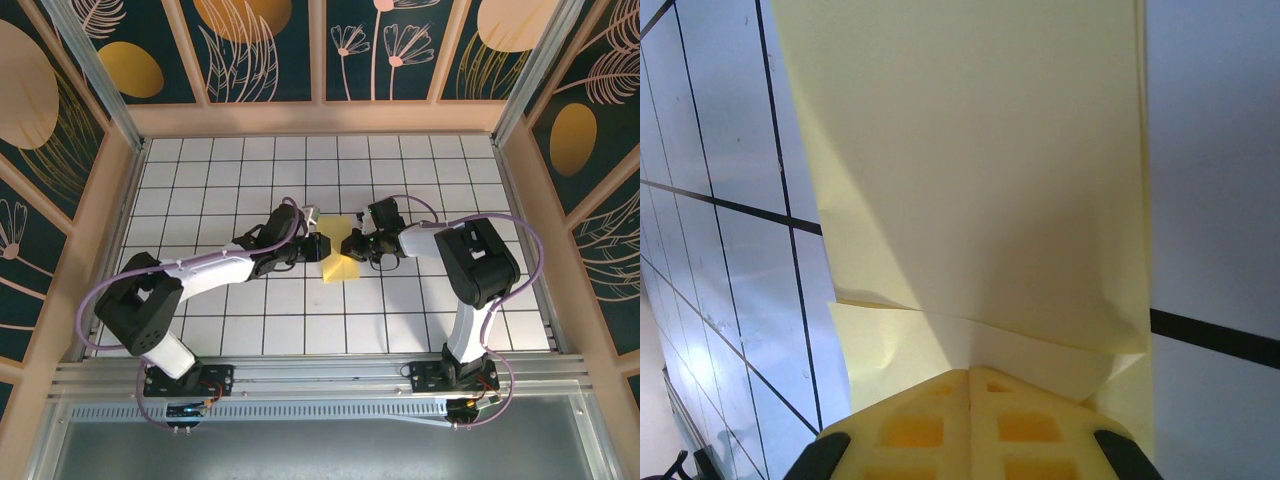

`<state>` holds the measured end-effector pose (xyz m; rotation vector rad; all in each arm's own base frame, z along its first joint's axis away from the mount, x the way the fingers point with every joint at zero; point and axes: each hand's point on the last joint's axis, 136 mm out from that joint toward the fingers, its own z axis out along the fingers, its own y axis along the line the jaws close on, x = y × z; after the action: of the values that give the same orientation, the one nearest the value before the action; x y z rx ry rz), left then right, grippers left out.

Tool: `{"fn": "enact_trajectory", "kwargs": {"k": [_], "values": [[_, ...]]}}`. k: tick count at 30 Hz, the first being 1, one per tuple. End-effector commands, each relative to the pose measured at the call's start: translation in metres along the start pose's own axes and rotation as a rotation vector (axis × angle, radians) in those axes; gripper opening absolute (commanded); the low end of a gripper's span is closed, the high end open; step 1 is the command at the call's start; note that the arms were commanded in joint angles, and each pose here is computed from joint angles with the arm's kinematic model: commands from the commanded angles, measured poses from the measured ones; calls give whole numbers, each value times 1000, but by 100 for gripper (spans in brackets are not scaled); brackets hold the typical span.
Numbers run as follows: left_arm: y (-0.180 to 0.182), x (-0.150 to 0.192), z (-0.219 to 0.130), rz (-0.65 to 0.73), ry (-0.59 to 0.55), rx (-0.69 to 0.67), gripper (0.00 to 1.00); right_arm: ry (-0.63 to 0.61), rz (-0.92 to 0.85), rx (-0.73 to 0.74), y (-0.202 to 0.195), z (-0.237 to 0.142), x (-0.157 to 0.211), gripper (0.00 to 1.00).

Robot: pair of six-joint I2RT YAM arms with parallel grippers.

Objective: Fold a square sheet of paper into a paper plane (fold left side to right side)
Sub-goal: Fold the triangle a second time at the center of the table.

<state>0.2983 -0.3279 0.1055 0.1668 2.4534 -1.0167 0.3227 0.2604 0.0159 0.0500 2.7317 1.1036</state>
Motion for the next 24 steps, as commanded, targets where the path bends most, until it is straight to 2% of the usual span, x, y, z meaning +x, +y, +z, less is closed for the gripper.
{"fn": "enact_trajectory", "kwargs": {"k": [1, 8, 24], "values": [[0, 0, 10, -43, 20, 30, 12, 45, 54, 142, -44, 9, 19, 0], [5, 10, 34, -35, 100, 39, 3, 54, 55, 157, -47, 11, 22, 0], [17, 28, 62, -19, 195, 40, 1, 59, 55, 168, -47, 12, 23, 0]]}}
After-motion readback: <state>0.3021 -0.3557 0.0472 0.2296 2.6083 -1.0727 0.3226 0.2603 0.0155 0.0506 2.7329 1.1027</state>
